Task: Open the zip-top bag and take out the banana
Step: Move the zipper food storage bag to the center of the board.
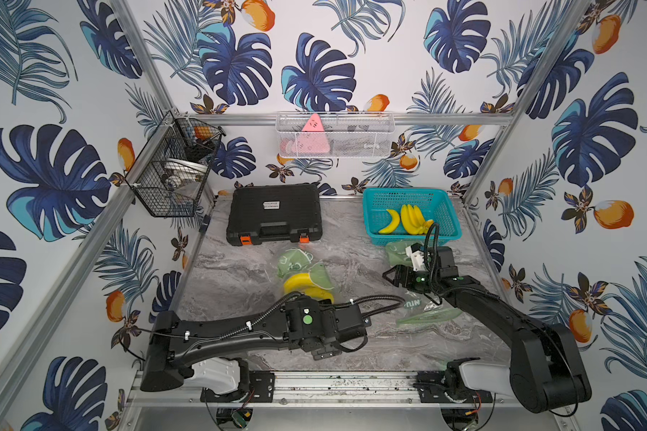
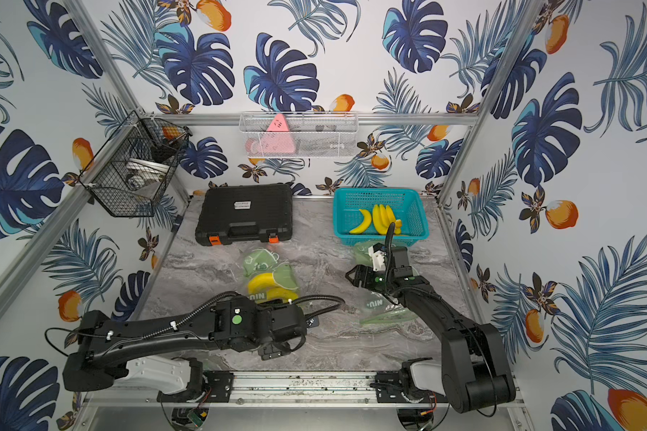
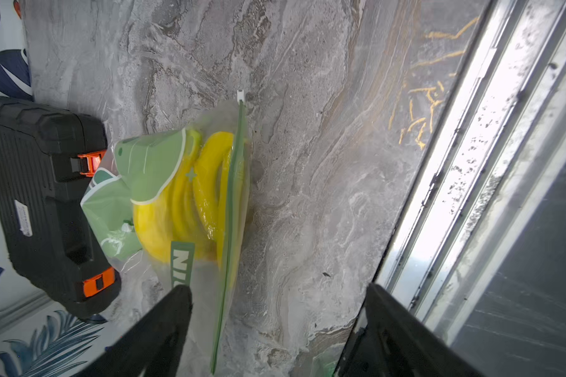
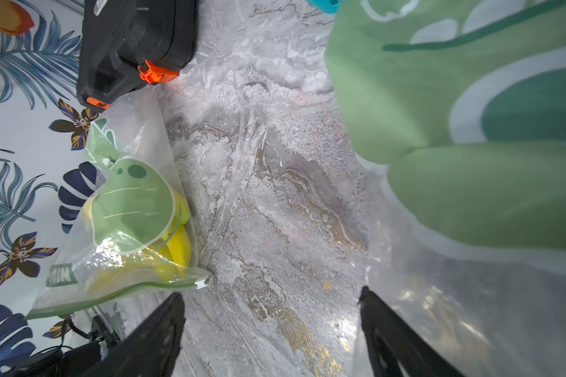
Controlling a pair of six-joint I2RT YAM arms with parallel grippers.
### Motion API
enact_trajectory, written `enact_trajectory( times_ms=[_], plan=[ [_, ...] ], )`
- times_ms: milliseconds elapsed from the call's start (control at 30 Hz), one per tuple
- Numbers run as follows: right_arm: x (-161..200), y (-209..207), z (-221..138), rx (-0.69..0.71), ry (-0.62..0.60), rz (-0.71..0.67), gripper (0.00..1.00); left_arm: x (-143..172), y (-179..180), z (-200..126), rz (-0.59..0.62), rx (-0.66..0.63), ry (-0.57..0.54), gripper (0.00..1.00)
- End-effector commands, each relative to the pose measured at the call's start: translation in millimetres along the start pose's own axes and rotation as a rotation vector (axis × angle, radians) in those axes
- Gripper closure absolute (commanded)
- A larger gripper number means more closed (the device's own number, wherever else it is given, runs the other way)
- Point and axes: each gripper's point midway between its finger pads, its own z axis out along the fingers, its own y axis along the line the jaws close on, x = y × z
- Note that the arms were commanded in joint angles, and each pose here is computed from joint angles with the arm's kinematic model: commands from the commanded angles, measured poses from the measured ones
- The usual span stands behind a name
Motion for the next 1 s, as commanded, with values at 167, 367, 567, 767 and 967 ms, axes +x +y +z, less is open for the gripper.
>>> enact_trajectory(
  times_ms=[167,367,567,767,967],
  plan=[
    [-7,7,1,-0.060,-0.015,-0.009,0.14,-9,8,66,0.105,-0.157,0.097,0.15],
    [-8,3,-2,-0.055,-0.034,-0.008,0.14,3,33,106,0.016,-0.128,0.138,0.17],
    [-9,-2,-1,-0.051,-0.033,-0.001,0.14,0,21,128,0.036,-0.060,0.157,0.21],
    [-10,-6,-4,-0.047,-0.041,0.003,0.14,8,17,144,0.022,-0.078,0.192,0.19],
    [-8,-8,-4,-0.051,-0.037,0.009,0.15,7,41,157,-0.031,-0.158,0.238,0.29]
  ],
)
